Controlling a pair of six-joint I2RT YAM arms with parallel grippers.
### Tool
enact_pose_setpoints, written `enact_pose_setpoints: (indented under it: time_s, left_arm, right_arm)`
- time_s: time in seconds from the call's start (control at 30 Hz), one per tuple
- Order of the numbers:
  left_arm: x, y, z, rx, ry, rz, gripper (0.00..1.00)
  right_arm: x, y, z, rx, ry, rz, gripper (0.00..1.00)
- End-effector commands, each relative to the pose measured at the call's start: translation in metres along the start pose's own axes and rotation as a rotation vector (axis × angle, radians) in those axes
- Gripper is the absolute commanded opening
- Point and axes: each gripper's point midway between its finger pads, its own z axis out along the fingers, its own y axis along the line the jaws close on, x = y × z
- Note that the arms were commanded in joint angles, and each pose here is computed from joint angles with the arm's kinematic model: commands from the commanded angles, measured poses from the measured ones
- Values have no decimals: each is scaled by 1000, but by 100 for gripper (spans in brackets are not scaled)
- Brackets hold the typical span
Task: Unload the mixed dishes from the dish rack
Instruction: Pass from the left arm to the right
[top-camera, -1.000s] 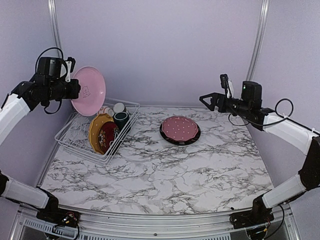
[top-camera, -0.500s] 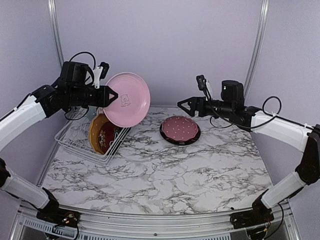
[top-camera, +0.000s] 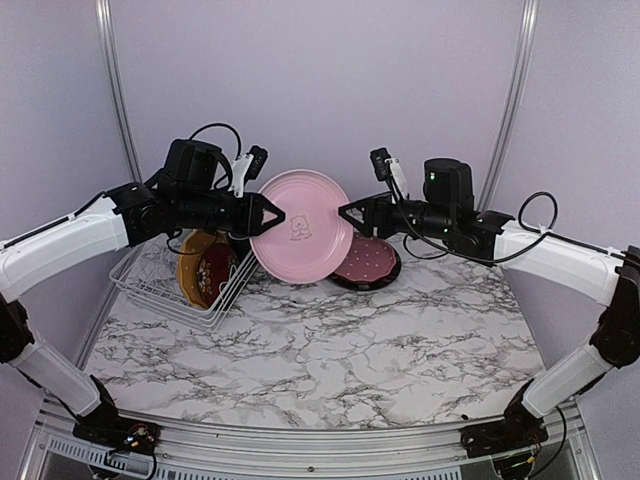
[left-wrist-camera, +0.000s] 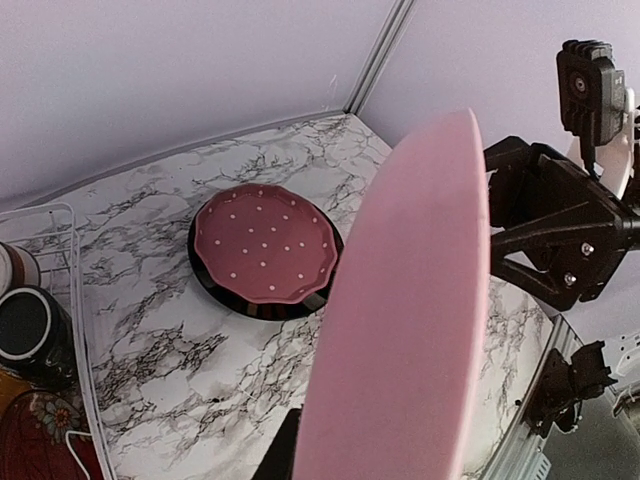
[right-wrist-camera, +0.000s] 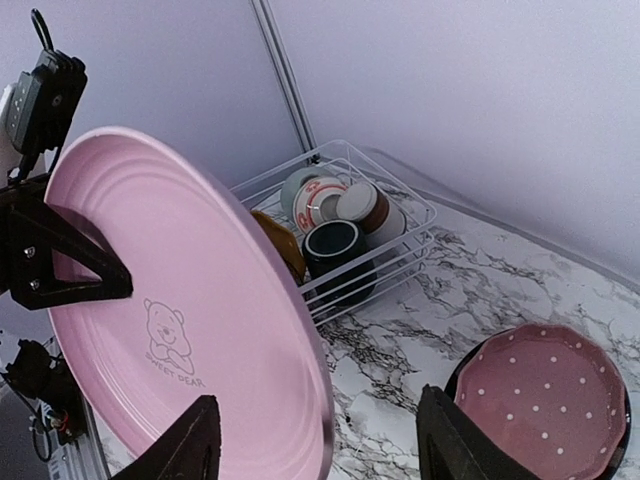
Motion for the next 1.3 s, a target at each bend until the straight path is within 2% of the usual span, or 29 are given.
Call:
enact_pose_setpoints:
  time_s: [0.0,0.1,0.2,0.37,0.47,0.5,0.57,0.6,0.7,0.87,0.93,1.0,1.27]
  left_arm:
    - [-9,-21,8,87,-36,-7,3]
    - [-7,-25,12,100,-35,-14,3]
    - [-6,-28,15,111,-32,-21,3]
    - [-3,-29,20,113,-24,-25,3]
    - [-3,-28,21,108,-31,-33,7]
    - [-4,-28,21,108,-35,-35,8]
    - [-5,-28,21,107,-37,-40,13]
    - [-5,-27,22,103,-38,-41,19]
    - [-6,-25,20,87,-42,-24,43]
    - [-16,-12,3,4,-98,5,76]
    - [-21,-8,-5,-27,-123,16,96]
    - [-25,-4,-13,-57,-143,26,99]
    - [-28,14,-31,-154,-185,22,99]
  right_arm:
    - [-13,-6,0,63,-19,-31,58]
    - [-14,-6,2,64,-19,-35,54]
    - [-6,-12,3,92,11,-33,45]
    - [-3,-19,2,135,19,-39,22]
    - [-4,-18,2,132,18,-35,2]
    - [-4,-18,1,129,17,-33,0]
    - [-6,-18,0,136,14,-29,0]
    - [-6,-19,0,141,13,-30,0]
    - [-7,-23,-1,164,14,-24,0]
    - [-6,-40,-5,242,35,-8,0]
    - [-5,-50,-6,267,48,12,0]
    - [-4,-64,-7,291,63,41,0]
    - [7,-129,-17,374,112,160,0]
